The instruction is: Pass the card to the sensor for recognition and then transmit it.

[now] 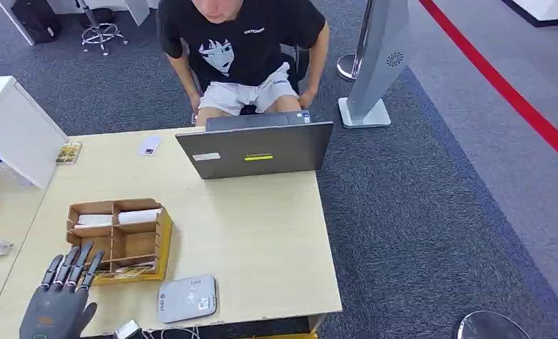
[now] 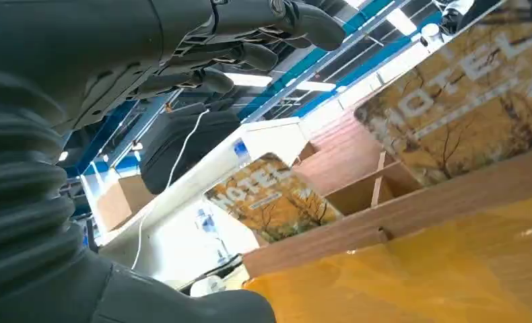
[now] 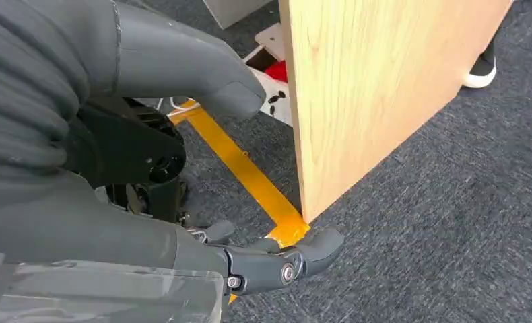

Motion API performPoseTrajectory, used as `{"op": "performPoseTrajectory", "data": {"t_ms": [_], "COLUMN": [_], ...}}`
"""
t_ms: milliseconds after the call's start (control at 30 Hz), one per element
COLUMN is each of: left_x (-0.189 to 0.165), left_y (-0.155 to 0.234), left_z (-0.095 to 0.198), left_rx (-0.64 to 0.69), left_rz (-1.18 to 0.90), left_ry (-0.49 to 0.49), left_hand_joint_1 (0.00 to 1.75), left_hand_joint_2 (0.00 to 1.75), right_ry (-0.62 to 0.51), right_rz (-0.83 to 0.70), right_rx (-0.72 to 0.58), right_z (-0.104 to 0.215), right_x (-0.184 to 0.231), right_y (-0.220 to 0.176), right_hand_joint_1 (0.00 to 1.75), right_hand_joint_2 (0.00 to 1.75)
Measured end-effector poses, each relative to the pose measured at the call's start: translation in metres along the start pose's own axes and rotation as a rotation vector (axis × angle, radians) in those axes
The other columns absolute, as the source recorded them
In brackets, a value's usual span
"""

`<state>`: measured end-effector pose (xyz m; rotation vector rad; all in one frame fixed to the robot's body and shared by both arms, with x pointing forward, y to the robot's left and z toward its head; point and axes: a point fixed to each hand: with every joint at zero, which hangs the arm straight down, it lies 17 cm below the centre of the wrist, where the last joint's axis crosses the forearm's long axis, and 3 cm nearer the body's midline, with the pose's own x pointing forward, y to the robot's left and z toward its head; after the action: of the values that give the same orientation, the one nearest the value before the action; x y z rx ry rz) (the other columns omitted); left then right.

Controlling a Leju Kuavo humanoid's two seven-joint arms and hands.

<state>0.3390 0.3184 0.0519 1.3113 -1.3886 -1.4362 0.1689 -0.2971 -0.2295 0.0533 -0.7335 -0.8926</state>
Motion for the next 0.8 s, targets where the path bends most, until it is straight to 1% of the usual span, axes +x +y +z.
{"op": "performPoseTrajectory", "data": {"t_ms": [133, 300, 800], "left_x": [-0.005, -0.011, -0.031], "left_y": [-0.006, -0.002, 0.003], "left_z": [0.010, 0.023, 0.032], "left_rx": [-0.021, -0.025, -0.014], "left_rz": [-0.005, -0.019, -0.045], "left_ry": [0.012, 0.019, 0.057], "left_hand_joint_1": [0.00, 0.00, 0.00], "left_hand_joint_2": [1.75, 1.75, 1.75], "right_ry": [-0.001, -0.002, -0.004], "right_rz": [-0.008, -0.013, -0.016], "right_rx": [-0.006, -0.007, -0.009], "right_z": [0.000, 0.000, 0.000], "right_x": [0.000, 0.001, 0.001], "right_y": [-0.001, -0.001, -0.002], "right_hand_joint_1": [0.00, 0.00, 0.00], "right_hand_joint_2": [1.75, 1.75, 1.75]}}
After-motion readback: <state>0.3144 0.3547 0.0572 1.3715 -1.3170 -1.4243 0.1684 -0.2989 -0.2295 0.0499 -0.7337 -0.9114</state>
